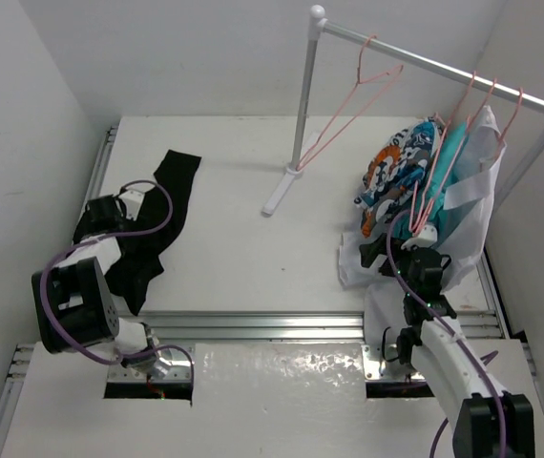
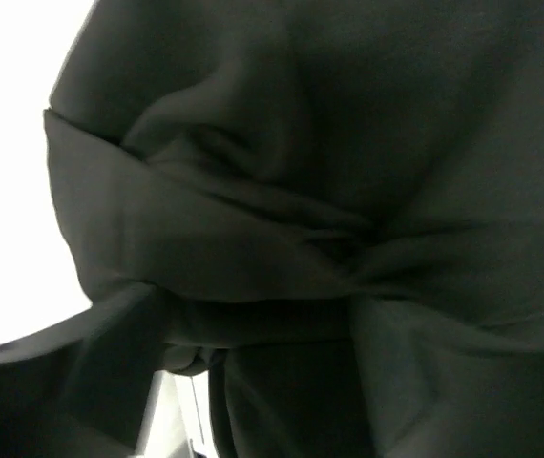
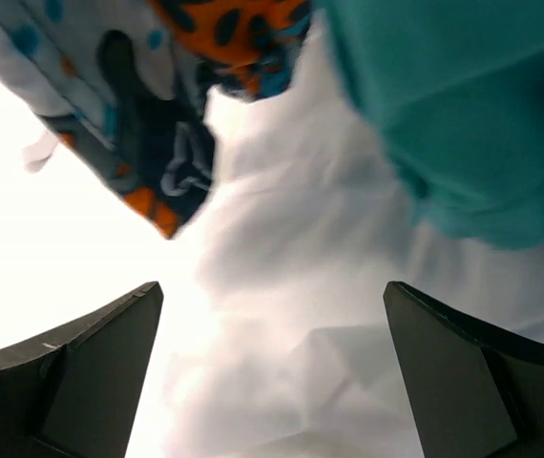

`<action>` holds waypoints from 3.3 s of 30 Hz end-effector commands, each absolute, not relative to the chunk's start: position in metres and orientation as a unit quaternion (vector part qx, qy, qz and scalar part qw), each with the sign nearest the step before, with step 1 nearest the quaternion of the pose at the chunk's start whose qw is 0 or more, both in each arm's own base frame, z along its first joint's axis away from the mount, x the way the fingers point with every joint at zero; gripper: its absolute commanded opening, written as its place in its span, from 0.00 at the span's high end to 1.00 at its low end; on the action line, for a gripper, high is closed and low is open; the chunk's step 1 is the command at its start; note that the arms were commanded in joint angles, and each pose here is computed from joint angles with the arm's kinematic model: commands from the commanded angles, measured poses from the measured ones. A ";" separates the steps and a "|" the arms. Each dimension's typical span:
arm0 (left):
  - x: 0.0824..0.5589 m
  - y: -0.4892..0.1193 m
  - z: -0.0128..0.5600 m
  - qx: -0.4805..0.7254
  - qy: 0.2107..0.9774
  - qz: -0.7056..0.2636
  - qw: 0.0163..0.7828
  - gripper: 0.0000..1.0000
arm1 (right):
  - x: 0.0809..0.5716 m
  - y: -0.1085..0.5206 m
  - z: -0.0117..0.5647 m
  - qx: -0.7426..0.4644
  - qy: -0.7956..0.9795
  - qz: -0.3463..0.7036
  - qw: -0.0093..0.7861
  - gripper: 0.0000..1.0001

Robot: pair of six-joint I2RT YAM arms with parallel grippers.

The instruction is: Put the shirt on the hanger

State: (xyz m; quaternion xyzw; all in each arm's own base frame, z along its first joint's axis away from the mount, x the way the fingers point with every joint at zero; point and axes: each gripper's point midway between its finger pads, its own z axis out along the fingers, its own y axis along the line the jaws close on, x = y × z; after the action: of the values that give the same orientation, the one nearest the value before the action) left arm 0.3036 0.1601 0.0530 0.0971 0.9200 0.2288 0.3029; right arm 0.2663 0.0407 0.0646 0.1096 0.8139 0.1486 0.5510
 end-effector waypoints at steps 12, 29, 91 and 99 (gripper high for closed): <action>0.358 0.083 0.169 0.133 0.850 0.060 0.506 1.00 | 0.226 0.193 0.071 -0.150 0.828 0.320 0.434 0.01; 0.263 -0.055 0.536 0.280 0.600 -0.115 0.741 1.00 | 0.198 0.359 0.161 -0.412 0.688 0.376 0.464 0.01; 0.359 0.013 0.246 0.154 0.855 -0.071 0.491 0.18 | 0.212 0.365 0.214 -0.361 0.737 0.349 0.453 0.01; 0.376 0.047 0.109 0.105 0.915 -0.107 0.375 0.36 | 0.212 0.356 0.197 -0.363 0.741 0.331 0.458 0.01</action>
State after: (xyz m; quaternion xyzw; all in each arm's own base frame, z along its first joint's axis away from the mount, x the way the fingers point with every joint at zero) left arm 0.3643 0.0550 0.1133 0.0817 0.9251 -0.0930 0.3589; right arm 0.2107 0.3547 0.1821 -0.3612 0.7609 0.3231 0.4315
